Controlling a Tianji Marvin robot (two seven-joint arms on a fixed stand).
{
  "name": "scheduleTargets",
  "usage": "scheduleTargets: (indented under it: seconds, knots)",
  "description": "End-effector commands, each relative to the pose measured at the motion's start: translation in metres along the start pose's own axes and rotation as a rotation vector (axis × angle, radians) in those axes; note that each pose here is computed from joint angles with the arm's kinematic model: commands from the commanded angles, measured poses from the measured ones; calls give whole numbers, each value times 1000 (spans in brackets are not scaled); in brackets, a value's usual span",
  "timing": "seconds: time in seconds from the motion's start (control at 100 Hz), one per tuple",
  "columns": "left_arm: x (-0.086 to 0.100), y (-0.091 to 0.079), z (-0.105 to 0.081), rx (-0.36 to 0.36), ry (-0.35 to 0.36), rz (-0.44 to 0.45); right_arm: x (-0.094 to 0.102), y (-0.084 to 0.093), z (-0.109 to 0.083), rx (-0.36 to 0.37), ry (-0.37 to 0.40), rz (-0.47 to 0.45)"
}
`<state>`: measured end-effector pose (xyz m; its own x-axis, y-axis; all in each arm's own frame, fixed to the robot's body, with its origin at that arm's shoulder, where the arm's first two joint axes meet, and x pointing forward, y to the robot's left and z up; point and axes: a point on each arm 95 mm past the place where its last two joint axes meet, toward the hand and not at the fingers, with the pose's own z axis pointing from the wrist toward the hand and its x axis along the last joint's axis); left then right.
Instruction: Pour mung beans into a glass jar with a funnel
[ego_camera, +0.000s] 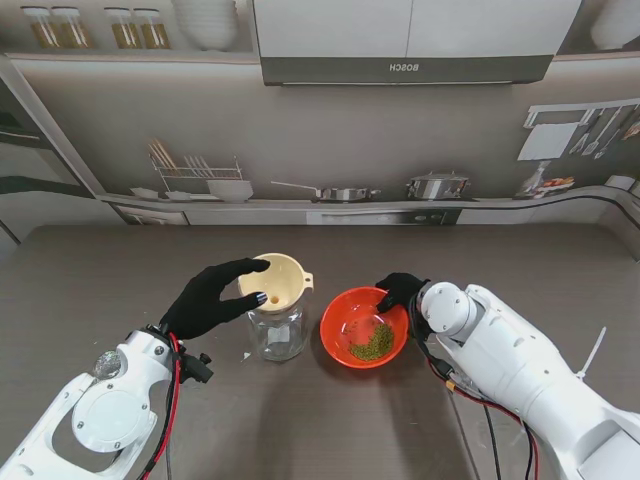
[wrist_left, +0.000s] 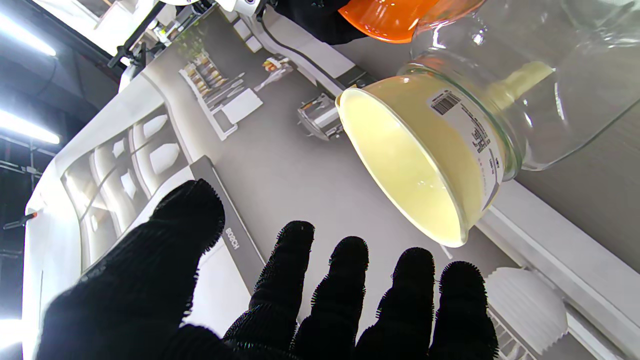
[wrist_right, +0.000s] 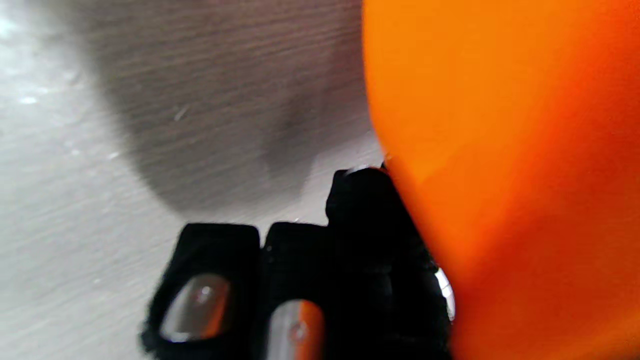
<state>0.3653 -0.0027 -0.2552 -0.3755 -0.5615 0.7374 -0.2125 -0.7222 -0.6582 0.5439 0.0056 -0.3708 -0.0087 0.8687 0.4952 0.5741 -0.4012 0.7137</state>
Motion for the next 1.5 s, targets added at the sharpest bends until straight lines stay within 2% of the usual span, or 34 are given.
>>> scheduleTargets:
  seconds: [0.0, 0.74, 1.0, 1.3, 1.49]
  knots:
    - [2, 2, 0, -13, 0, -10, 5, -6, 1, 13, 4, 19]
    - [0, -3, -3, 21, -17, -10, 15, 12, -14, -71, -14, 240]
    - [-2, -6, -5, 34, -20, -8, 29, 38, -26, -152, -13, 275]
    - [-5, -6, -5, 37, -11, -4, 56, 75, -36, -268, -4, 280]
    - [-6, -6, -4, 44, 1, 4, 72, 95, -39, -303, -6, 273]
